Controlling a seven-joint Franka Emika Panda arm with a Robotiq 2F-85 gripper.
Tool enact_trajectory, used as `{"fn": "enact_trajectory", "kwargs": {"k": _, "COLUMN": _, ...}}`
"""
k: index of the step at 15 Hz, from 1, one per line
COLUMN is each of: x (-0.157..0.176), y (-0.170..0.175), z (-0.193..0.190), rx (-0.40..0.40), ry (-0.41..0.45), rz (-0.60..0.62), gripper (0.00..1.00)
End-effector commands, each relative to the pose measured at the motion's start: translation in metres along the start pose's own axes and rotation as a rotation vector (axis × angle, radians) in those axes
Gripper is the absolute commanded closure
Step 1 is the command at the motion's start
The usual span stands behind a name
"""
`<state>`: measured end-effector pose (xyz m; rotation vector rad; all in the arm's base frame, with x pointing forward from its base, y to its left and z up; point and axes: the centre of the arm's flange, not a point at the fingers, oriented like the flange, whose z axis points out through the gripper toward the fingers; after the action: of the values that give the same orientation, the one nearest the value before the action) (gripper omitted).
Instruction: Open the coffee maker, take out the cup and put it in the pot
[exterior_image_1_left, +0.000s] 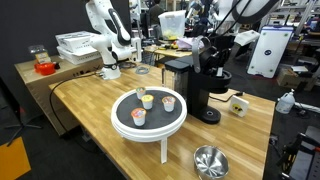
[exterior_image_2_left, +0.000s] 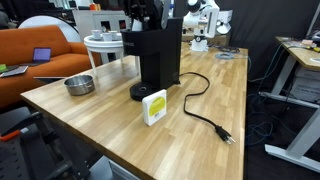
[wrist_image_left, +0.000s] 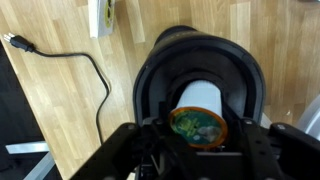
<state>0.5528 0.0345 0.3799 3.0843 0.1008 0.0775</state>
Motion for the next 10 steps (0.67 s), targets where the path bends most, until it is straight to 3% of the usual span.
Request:
{"fn": "enact_trajectory", "kwargs": {"k": 1, "x": 0.005, "y": 0.004, "z": -0.002, "rx": 0.019, "ry": -0.024, "rz": -0.008, "gripper": 0.74}}
{"fn": "enact_trajectory", "kwargs": {"k": 6, "x": 0.002, "y": 0.004, "z": -0.004, "rx": 0.015, "ry": -0.023, "rz": -0.011, "gripper": 0.74}}
{"fn": "enact_trajectory", "kwargs": {"k": 10, "x": -0.002, "y": -0.002, "z": -0.03, "rx": 0.003, "ry": 0.027, "rz": -0.038, "gripper": 0.74}}
